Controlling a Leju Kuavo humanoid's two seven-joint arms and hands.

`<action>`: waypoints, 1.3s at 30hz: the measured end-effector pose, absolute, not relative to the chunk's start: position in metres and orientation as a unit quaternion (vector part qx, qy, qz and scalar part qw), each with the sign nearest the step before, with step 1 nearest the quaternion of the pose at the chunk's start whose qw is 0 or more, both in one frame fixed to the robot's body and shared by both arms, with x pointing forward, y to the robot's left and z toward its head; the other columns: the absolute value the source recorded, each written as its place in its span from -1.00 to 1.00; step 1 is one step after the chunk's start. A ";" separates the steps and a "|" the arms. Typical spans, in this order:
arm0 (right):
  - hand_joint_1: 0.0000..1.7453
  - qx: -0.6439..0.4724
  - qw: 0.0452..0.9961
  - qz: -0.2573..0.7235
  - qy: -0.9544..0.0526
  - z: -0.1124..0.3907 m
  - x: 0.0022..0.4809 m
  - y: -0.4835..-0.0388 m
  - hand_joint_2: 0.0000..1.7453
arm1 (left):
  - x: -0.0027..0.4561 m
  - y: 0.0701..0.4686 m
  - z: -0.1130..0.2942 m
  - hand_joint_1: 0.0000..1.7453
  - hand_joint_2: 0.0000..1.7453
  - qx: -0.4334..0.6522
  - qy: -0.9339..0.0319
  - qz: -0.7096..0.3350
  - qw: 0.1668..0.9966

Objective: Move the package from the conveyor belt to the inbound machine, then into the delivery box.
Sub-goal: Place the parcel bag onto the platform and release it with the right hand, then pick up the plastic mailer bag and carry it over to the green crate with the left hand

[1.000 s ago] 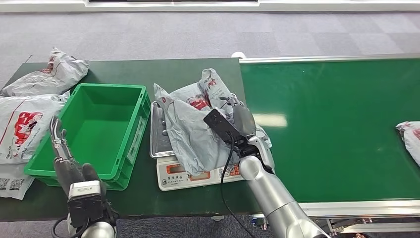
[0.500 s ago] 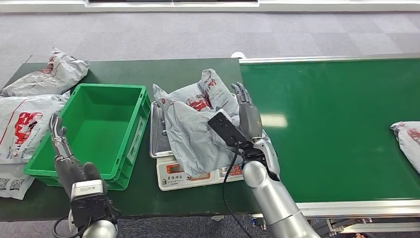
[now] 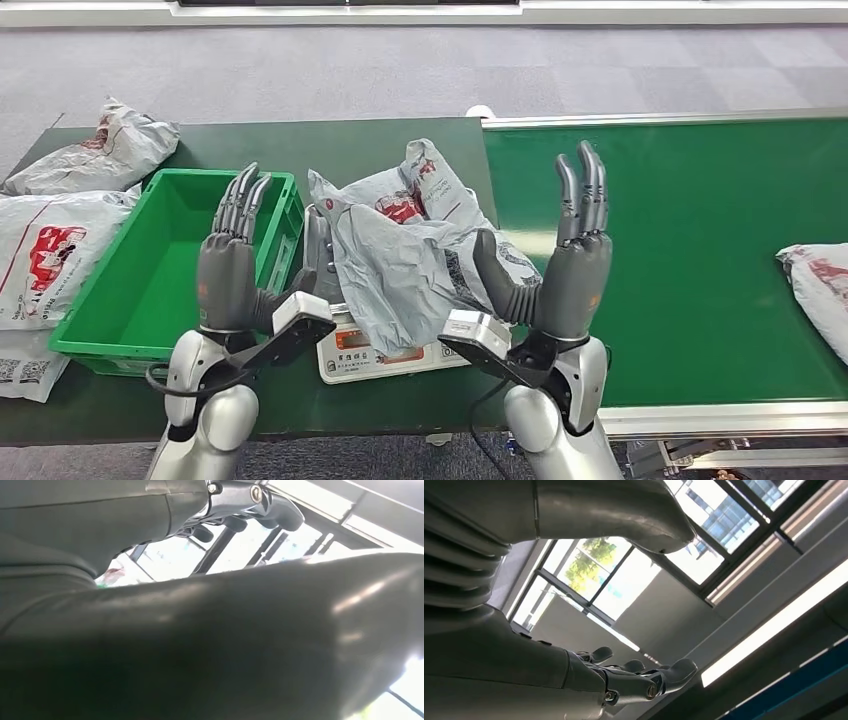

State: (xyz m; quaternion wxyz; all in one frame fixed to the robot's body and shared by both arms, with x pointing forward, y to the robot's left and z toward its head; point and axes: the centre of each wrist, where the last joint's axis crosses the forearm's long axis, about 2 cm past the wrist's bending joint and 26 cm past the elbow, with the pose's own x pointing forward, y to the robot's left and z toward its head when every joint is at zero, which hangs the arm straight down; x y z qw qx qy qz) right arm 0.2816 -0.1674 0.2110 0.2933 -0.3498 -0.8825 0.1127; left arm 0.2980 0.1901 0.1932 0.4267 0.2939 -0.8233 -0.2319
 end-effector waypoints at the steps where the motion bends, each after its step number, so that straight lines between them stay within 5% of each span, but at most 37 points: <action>1: -1.00 -0.351 0.288 0.109 -0.884 0.212 0.278 -0.169 1.00 | 0.305 0.191 0.193 -1.00 -1.00 0.295 -0.821 -0.242 0.425; 17: -1.00 -0.355 0.247 0.103 -0.896 0.203 0.261 -0.191 1.00 | 0.409 0.194 0.191 -1.00 -1.00 0.248 -0.701 -0.530 0.408; 21: -1.00 -0.350 0.244 0.108 -0.898 0.198 0.257 -0.194 1.00 | 0.422 0.188 0.187 -1.00 1.00 0.218 -0.654 -0.601 0.404; 39: -1.00 -0.342 0.251 0.100 -0.900 0.196 0.259 -0.196 1.00 | 0.410 0.112 0.169 -1.00 1.00 0.104 -0.537 -0.754 0.363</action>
